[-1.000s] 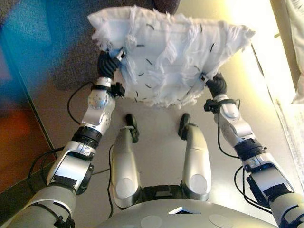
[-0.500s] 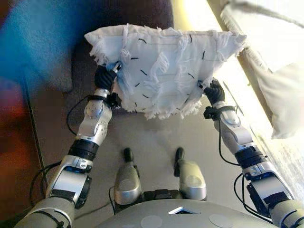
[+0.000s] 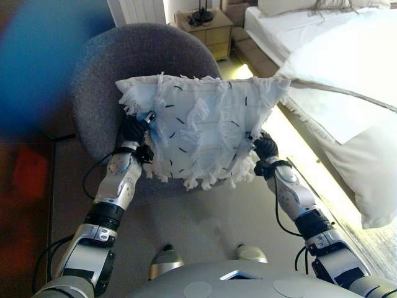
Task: Pick up the cushion and take it to the sofa
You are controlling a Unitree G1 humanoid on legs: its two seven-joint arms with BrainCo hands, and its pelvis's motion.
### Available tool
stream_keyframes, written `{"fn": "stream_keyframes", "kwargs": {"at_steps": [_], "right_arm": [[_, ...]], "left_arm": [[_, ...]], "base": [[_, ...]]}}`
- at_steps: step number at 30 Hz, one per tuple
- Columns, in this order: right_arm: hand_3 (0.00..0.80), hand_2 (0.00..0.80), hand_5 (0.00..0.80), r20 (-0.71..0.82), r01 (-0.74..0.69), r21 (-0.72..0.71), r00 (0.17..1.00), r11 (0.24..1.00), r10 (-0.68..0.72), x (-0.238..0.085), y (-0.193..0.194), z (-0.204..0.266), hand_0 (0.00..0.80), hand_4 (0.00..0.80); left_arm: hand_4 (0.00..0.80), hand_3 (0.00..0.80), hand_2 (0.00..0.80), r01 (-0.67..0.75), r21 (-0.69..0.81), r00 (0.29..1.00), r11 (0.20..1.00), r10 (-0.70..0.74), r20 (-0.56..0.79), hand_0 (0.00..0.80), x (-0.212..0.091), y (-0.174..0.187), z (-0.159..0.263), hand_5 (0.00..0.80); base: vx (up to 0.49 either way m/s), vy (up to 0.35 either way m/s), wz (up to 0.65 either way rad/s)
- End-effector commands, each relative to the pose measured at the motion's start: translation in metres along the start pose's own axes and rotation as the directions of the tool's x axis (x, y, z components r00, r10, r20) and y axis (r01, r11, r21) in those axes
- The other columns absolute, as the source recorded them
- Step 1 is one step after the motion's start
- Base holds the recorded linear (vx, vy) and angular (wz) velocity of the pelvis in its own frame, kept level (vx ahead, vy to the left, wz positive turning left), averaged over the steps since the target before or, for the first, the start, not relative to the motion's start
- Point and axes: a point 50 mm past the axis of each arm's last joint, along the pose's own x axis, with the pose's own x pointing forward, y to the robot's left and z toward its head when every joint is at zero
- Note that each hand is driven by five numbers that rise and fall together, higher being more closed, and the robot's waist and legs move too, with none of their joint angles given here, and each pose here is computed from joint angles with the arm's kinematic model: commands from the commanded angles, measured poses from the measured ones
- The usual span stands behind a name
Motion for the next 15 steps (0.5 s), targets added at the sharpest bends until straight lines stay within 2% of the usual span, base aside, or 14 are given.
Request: {"fn": "stream_keyframes", "kwargs": {"at_steps": [1,5,15], "right_arm": [[0.800,0.800,0.800,0.187,-0.091,0.044,0.979,0.995,0.081,0.010,0.033,0.034,0.800,0.800],[0.800,0.800,0.800,0.179,-0.070,0.020,0.982,0.997,0.065,0.015,0.024,0.034,0.800,0.800],[0.800,0.800,0.800,0.098,-0.048,-0.003,0.994,0.999,0.048,0.016,-0.013,0.041,0.800,0.800]], "left_arm": [[0.800,0.800,0.800,0.129,0.052,0.975,0.990,-0.137,0.175,0.800,0.019,-0.024,0.046,0.800],[0.800,0.800,0.800,0.168,0.052,0.976,0.984,-0.173,0.129,0.800,0.024,-0.028,0.038,0.800],[0.800,0.800,0.800,0.197,0.037,0.977,0.980,-0.200,0.071,0.800,0.020,-0.048,0.016,0.800]], "base": [[0.012,0.182,0.21],[0.113,0.078,0.29],[0.371,-0.134,0.42]]}}
